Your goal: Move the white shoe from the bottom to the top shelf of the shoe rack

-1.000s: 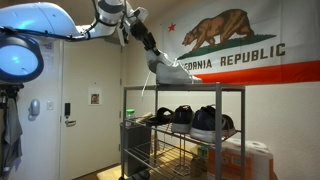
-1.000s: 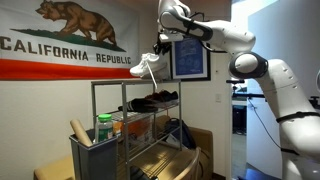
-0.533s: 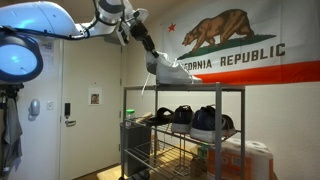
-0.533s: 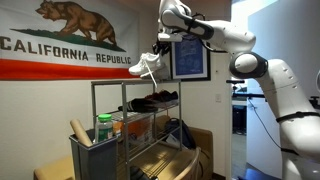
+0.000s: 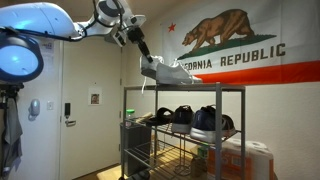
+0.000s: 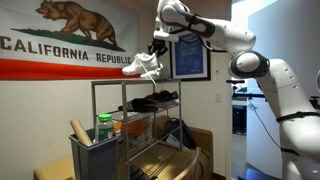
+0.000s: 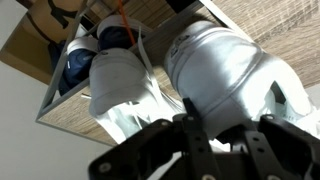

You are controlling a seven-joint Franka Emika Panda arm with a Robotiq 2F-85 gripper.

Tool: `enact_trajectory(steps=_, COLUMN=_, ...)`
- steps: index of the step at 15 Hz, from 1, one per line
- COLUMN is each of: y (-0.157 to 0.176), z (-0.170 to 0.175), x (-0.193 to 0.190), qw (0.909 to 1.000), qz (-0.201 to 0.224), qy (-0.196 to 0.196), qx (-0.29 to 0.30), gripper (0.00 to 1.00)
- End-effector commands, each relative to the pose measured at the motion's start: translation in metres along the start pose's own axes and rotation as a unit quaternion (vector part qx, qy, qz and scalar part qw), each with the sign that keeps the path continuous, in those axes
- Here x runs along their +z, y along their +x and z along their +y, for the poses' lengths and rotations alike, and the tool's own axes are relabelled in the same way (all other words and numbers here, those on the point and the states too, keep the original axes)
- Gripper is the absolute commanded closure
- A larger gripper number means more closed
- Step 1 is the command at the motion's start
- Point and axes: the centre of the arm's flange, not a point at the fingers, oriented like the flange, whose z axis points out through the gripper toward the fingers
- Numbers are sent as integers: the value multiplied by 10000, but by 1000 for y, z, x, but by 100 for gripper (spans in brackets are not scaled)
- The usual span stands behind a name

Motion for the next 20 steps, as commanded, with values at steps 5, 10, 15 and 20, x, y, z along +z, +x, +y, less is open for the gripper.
enact_trajectory(steps=5, y=-26, z=12, x=35, qw=9992, qz=-37, qy=78, qx=383, gripper=96)
enact_trajectory(steps=10, y=-19, z=21, x=57, qw=9982, qz=86, qy=10, qx=586, gripper=96)
enact_trajectory(steps=15, y=-12, z=26, x=61, qw=9976, qz=289, qy=-40, qx=635, gripper=63)
enact_trajectory(steps=20, y=-9, z=29, x=50, qw=9979, qz=325, qy=-86, qx=559, gripper=27)
